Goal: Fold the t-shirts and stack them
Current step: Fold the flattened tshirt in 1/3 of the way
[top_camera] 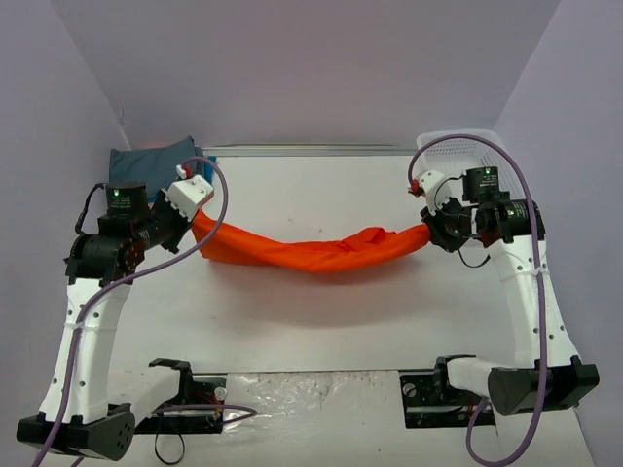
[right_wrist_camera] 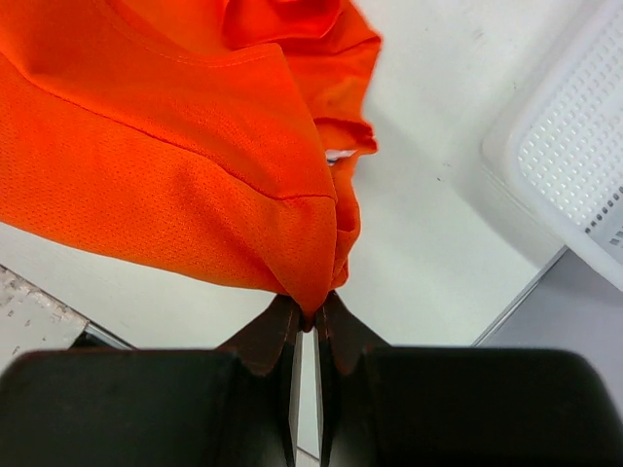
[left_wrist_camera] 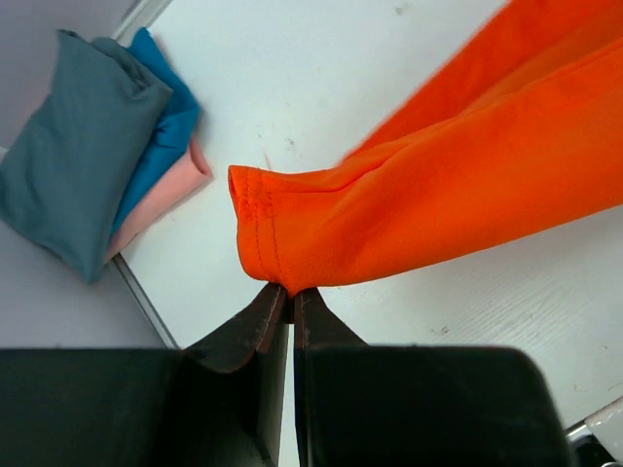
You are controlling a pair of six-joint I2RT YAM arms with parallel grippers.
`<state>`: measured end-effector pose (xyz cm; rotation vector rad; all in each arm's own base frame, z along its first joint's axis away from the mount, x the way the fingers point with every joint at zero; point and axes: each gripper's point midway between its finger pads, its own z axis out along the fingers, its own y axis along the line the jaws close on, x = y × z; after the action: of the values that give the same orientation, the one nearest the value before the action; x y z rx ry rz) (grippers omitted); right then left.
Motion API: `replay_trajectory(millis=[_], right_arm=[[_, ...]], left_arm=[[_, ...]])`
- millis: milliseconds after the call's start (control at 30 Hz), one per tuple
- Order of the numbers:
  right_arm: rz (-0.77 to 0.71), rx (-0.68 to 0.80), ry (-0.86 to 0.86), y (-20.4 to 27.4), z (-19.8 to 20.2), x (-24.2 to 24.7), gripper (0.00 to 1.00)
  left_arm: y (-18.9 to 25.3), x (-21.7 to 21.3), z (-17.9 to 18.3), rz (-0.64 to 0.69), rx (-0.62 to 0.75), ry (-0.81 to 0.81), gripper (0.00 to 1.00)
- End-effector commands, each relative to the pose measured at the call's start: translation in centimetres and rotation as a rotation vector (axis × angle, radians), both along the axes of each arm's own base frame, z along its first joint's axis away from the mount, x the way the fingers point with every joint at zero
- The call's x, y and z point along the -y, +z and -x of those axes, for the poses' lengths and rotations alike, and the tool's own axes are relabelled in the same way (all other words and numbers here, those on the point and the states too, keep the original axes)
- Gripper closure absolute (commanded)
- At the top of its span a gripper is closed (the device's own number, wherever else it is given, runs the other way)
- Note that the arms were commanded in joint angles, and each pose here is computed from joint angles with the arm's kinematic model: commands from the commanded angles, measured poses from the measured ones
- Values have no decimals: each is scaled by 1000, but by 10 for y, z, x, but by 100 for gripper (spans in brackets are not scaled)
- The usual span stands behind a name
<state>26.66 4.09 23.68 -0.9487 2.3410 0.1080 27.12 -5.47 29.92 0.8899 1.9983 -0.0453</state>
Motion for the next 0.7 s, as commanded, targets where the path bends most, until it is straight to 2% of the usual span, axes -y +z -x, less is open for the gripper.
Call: replay_trajectory(millis=[0, 100, 200, 333, 400, 433, 500, 533, 567, 633, 667], right_arm=[[-3, 16, -37, 18, 10, 5, 100], [-2, 60, -61, 27, -1, 7, 100], [4, 107, -100, 31, -29, 12, 100], [-2, 50, -134, 5, -78, 19, 100], [-23, 66, -135, 8, -102, 17, 100], [-33, 23, -148, -8, -118, 18, 100], [-57, 64, -156, 5, -144, 16, 100], [-70, 30, -169, -9, -159, 14, 100], [-85, 81, -170, 9, -175, 12, 100], [-105, 86, -197, 9, -196, 11, 100], [-116, 160, -207, 36, -210, 12, 100]], left_arm=[[25, -11, 2, 25, 54, 98, 98], [29, -17, -4, 29, 75, 155, 98], [22, -24, -23, 24, 80, 217, 98], [-7, -31, -64, 37, 26, 283, 98], [-14, -31, -79, 88, 2, 292, 98], [-25, -29, -93, 95, -32, 295, 98], [-26, -24, -113, 124, -59, 289, 98], [-24, -23, -121, 133, -55, 292, 98], [-10, -23, -131, 147, -23, 301, 98], [-4, -26, -150, 152, -1, 322, 98], [20, -26, -157, 174, 47, 327, 98]])
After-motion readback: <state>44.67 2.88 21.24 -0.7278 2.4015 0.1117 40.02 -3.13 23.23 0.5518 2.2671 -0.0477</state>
